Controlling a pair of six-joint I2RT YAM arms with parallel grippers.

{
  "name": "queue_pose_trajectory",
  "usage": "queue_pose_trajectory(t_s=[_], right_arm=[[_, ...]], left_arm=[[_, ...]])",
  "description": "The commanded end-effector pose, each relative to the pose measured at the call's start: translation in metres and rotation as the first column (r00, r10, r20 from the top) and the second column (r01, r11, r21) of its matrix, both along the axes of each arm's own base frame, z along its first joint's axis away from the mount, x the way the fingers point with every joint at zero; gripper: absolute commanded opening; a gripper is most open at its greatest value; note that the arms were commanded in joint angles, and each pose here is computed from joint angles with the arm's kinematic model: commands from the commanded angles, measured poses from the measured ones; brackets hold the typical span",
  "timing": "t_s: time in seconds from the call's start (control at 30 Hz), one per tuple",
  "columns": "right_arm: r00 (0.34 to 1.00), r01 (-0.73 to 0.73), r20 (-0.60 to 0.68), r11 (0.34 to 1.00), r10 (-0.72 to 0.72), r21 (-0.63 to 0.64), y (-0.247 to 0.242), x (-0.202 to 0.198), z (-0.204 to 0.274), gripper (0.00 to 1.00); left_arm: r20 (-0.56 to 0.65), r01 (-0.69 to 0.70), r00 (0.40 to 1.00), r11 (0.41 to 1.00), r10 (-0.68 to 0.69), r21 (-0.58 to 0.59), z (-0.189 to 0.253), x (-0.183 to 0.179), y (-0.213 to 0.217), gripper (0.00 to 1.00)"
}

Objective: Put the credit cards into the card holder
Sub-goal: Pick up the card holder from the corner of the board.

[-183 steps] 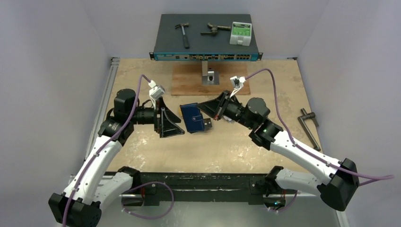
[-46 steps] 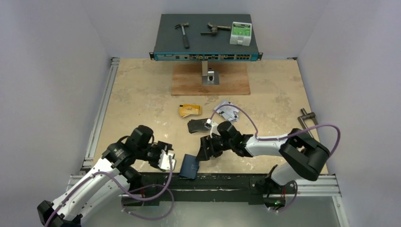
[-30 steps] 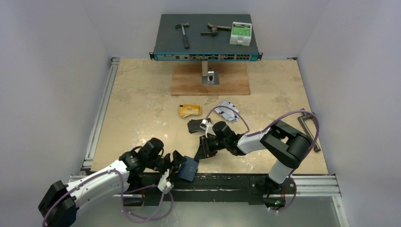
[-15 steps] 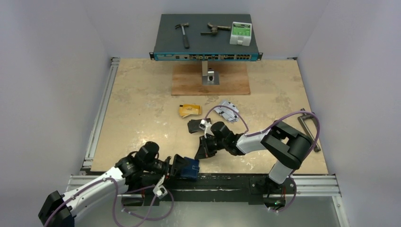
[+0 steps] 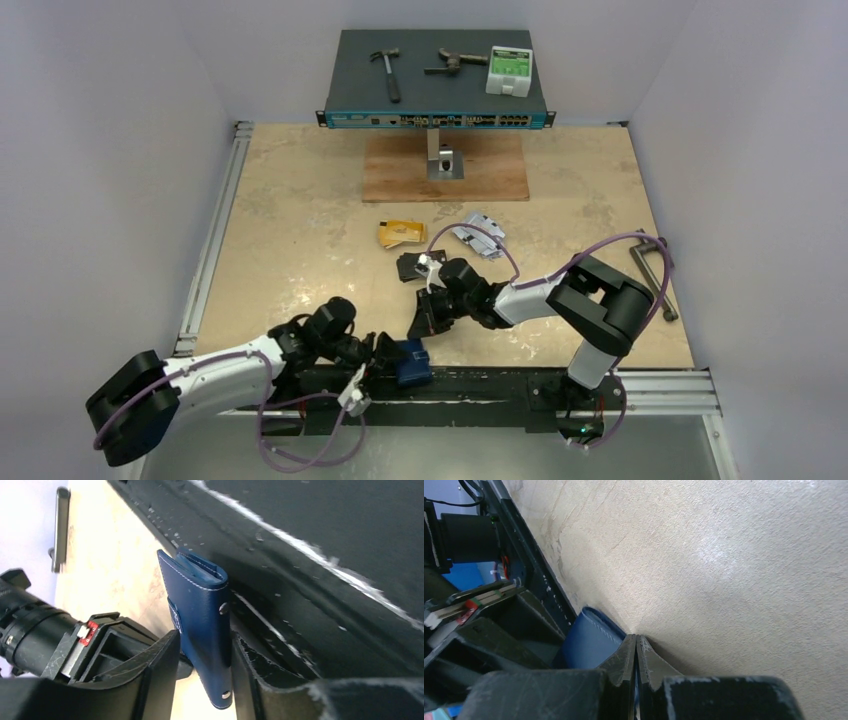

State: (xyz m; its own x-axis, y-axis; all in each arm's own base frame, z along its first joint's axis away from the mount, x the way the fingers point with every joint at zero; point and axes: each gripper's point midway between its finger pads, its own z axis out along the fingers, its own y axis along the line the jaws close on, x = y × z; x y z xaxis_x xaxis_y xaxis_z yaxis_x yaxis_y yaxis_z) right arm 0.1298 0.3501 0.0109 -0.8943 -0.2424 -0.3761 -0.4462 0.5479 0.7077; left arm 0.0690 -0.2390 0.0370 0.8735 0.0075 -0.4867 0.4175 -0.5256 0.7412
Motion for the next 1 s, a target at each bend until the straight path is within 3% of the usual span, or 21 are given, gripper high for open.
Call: queue_pose_trajectory(t_s=[0.0, 0.3, 0.47, 0.63, 0.73, 0.83, 0.87, 0.97], right_arm=[[0.999, 0.012, -0.039, 0.988, -0.018, -0.153, -0.024, -0.012, -0.033, 0.00], [0.999, 0.008, -0.035, 0.989, -0.014, -0.150, -0.024, -0.012, -0.031, 0.00], [0.999, 0.007, -0.039, 0.989, -0.012, -0.150, -0.024, -0.013, -0.031, 0.00], [0.999, 0.008, -0.042, 0.986, -0.015, -0.169, -0.030, -0.015, -0.033, 0.00], [0.999, 0.036, -0.008, 0.976, -0.038, -0.214, -0.040, -0.007, -0.032, 0.10], [0.997, 0.072, 0.011, 0.975, -0.071, -0.209, -0.051, 0.005, -0.020, 0.32], [0.996, 0.086, 0.024, 0.978, -0.083, -0.190, -0.053, 0.009, -0.011, 0.35], [0.995, 0.101, 0.028, 0.981, -0.098, -0.167, -0.059, 0.010, -0.001, 0.43]], left_arm=[[-0.021, -0.193, 0.981, 0.969, 0.192, -0.156, 0.066, 0.045, -0.041, 0.38], [-0.125, -0.361, 0.930, 0.925, 0.347, -0.117, 0.076, 0.065, -0.043, 0.28], [-0.093, -0.216, 0.973, 0.976, 0.212, -0.031, 0.050, 0.037, -0.032, 0.32], [0.026, -0.103, 0.994, 0.991, 0.102, 0.082, 0.018, 0.020, -0.007, 0.42], [0.099, -0.124, 0.989, 0.985, 0.112, 0.119, 0.013, 0.029, 0.011, 0.51], [0.120, -0.010, 0.993, 0.986, -0.009, 0.164, 0.006, 0.013, 0.037, 0.61], [0.133, 0.013, 0.990, 0.985, -0.037, 0.173, 0.002, 0.009, 0.041, 0.64], [0.153, 0.067, 0.985, 0.991, -0.084, 0.113, -0.004, 0.001, 0.035, 0.70]])
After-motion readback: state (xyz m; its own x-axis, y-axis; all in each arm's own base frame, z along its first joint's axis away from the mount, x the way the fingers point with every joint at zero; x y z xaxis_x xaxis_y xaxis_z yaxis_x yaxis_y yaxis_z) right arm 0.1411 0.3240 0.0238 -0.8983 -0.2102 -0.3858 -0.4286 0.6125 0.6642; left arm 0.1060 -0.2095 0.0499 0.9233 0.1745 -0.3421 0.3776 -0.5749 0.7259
